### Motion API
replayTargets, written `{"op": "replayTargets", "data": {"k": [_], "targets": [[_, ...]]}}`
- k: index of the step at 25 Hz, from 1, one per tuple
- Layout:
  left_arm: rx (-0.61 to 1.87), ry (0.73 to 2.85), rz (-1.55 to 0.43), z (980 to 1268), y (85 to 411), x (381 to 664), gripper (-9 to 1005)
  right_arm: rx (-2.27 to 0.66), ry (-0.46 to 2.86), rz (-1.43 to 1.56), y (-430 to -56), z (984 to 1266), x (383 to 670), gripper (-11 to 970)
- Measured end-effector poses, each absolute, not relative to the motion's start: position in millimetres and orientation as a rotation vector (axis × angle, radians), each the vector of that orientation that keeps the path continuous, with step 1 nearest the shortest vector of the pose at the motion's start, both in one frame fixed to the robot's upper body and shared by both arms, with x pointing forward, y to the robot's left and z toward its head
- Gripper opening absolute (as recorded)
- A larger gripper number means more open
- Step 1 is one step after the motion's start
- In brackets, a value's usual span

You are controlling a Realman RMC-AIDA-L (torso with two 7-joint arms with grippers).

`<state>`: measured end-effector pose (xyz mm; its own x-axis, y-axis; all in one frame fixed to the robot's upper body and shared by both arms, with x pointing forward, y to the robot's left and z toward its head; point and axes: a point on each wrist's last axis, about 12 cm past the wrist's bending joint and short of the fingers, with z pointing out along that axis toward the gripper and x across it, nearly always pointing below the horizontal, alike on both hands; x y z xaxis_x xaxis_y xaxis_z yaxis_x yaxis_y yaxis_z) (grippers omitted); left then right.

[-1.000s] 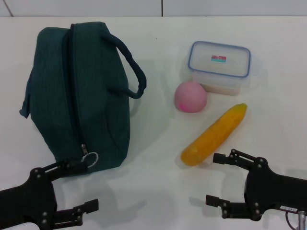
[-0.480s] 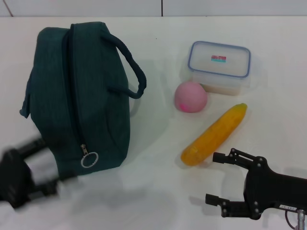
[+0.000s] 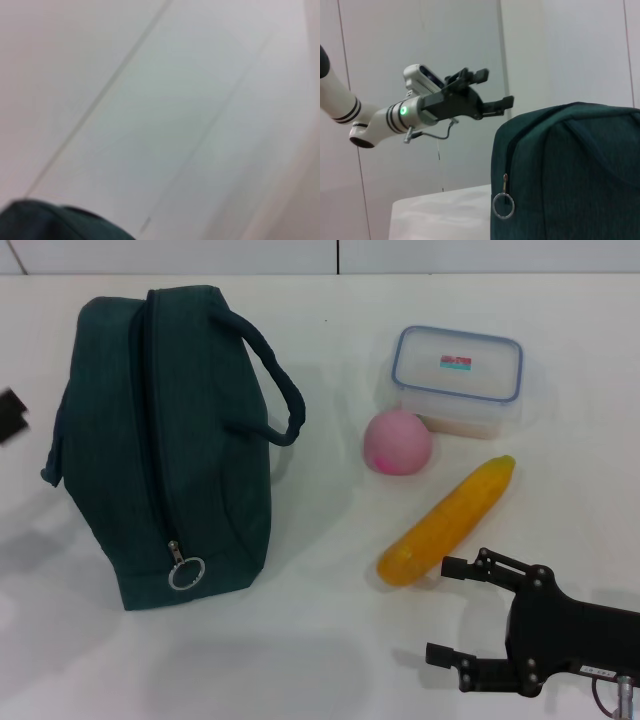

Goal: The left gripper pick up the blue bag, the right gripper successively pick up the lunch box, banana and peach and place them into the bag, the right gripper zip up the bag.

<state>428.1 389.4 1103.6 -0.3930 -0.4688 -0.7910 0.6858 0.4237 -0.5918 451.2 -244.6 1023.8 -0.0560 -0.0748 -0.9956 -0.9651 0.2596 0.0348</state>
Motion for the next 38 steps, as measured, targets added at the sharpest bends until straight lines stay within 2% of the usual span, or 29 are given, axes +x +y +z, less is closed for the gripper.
{"op": "replayTargets", "data": {"k": [6,12,18,21,23,26,38], "targets": [[0.125,1.706,-1.258,1124,404,464,846,-1.05,1.412,1.007,-244,1024,452,873],[0.055,1.926,-1.24,1169,412,500,846,-1.056,1.407,1.007,-243,1025,454,873],[0.059,2.265,-1.065,1208,398,528,846,-1.056,1.408,1.007,-243,1025,454,872],[0.064,2.289,-1.066,1210,395,531,846,-1.056,1.409,1.008,-243,1025,454,872],[0.117,2.385,-1.061,1217,379,543,845,-1.058,1.41,1.009,-243,1025,454,872],[0.136,2.432,-1.031,1220,371,554,845,-1.062,1.409,1.011,-242,1025,454,872],[0.197,2.488,-1.027,1213,350,561,845,-1.064,1.409,1.01,-242,1025,455,872]]}}
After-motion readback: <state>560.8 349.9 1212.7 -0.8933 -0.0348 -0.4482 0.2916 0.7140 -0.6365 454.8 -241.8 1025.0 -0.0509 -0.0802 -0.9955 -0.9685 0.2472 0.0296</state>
